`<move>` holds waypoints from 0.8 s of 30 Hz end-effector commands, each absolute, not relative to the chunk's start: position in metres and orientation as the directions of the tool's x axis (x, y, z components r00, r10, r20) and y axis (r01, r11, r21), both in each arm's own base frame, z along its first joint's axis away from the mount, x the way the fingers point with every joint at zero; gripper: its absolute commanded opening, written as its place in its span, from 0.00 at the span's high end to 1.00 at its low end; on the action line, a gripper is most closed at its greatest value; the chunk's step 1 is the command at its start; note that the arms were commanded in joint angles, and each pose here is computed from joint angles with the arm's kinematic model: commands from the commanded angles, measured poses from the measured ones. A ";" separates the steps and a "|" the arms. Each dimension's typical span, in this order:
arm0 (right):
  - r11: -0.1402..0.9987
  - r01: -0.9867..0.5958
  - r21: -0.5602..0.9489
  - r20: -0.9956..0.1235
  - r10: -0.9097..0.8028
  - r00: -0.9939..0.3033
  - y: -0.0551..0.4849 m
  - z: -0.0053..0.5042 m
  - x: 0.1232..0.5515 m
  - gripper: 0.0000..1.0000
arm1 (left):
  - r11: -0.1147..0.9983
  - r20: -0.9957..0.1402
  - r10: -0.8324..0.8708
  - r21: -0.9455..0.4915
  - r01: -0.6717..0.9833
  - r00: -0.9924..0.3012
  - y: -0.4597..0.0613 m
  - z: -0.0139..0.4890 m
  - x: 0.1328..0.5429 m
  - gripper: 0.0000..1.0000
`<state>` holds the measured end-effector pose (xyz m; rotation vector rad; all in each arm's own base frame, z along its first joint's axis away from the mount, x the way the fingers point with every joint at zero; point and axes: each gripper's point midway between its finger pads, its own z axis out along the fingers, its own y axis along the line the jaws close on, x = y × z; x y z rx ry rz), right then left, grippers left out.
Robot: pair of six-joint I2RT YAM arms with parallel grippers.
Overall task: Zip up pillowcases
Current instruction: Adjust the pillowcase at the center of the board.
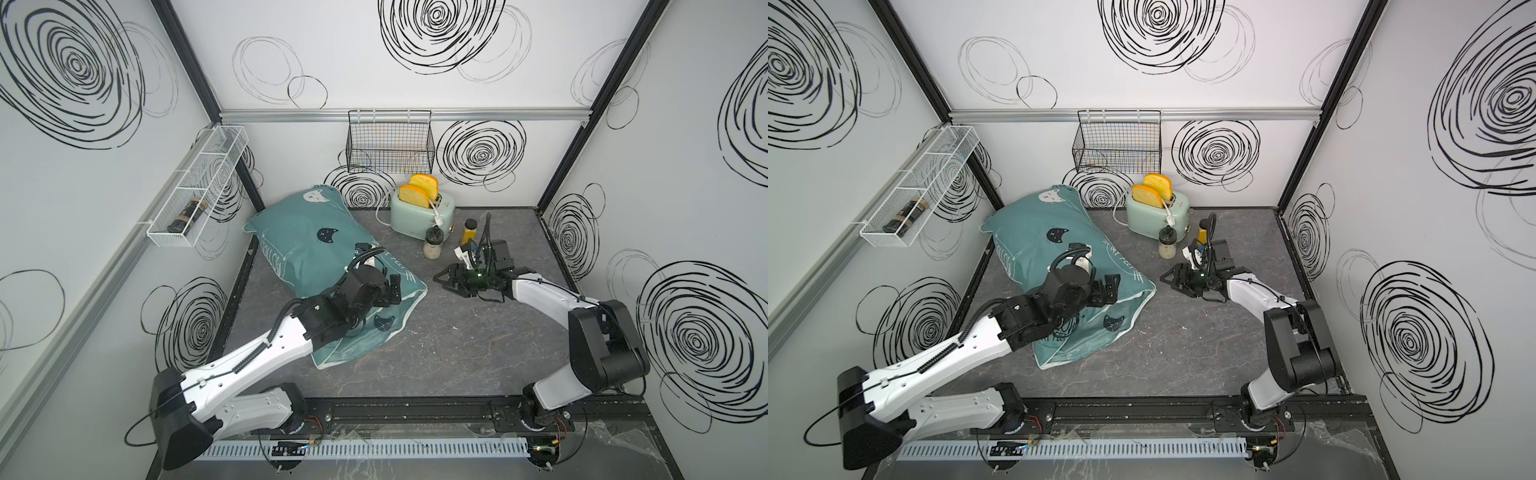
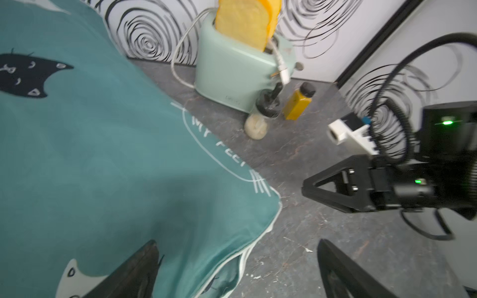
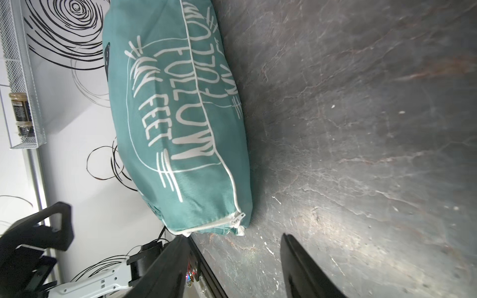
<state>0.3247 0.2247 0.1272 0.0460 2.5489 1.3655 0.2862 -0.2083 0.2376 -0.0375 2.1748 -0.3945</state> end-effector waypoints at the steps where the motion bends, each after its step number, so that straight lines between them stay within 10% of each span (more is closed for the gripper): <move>1: 0.510 -0.179 0.842 -0.271 0.112 -0.956 0.241 0.155 0.339 0.35 | 0.952 -0.771 -0.271 -0.301 -0.045 -0.577 -0.172 0.234 0.291 0.01; 16: 0.463 -0.131 0.877 -0.172 0.049 -0.984 0.305 0.135 0.365 0.29 | 0.763 -0.503 -0.614 -0.575 -0.295 -0.608 -0.107 0.153 0.282 0.08; 24: 0.457 -0.142 0.878 -0.155 -0.008 -0.988 0.325 0.134 0.347 0.62 | 0.785 -0.528 -0.612 -0.499 -0.367 -0.589 -0.066 0.124 0.324 0.15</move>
